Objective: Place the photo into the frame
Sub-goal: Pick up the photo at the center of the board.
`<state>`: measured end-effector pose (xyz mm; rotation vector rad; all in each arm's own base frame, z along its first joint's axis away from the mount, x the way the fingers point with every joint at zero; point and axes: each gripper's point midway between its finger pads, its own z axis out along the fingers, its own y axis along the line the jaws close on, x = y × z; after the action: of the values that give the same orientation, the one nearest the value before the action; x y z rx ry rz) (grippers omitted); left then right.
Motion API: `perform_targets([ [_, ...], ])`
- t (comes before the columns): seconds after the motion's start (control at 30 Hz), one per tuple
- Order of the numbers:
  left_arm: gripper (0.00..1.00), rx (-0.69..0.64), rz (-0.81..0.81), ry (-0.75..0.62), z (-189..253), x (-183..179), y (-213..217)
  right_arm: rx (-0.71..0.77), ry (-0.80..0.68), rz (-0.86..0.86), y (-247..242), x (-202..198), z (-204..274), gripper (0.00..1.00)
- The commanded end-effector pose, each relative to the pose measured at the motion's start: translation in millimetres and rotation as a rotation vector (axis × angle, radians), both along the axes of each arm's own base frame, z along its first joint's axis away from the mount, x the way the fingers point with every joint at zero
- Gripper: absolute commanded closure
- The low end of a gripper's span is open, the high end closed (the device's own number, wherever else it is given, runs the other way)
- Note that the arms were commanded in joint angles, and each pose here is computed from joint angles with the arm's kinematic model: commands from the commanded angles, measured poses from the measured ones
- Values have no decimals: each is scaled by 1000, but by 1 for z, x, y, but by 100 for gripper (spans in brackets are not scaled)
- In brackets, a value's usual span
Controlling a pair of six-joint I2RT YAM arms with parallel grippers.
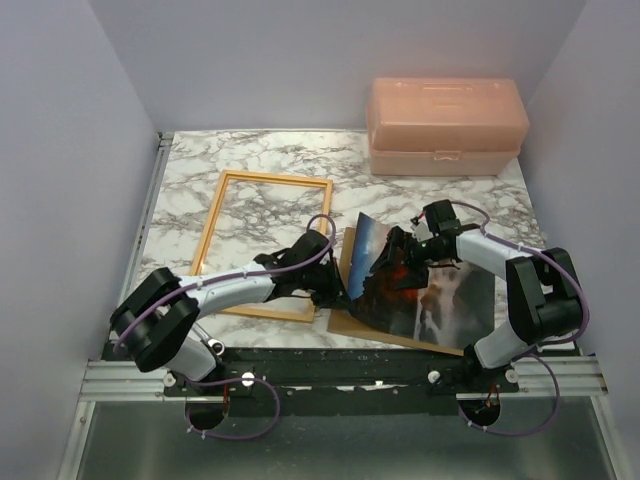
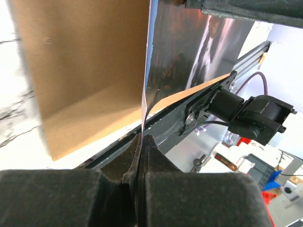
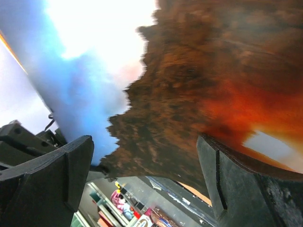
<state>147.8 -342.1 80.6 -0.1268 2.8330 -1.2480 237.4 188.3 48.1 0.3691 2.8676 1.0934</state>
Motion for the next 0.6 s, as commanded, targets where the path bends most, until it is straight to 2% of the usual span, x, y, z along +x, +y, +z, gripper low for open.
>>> perform_targets([
  [0.0, 100, 135, 45, -57, -9, 9, 45, -47, -55, 1, -5, 11, 8, 0],
  [0.17, 100, 127, 138, -75, -10, 19, 87, -48, -52, 5, -5, 11, 8, 0],
  [0.57, 100, 269, 336, -95, -19, 22, 194, -127, -44, 6, -14, 19, 1, 0],
])
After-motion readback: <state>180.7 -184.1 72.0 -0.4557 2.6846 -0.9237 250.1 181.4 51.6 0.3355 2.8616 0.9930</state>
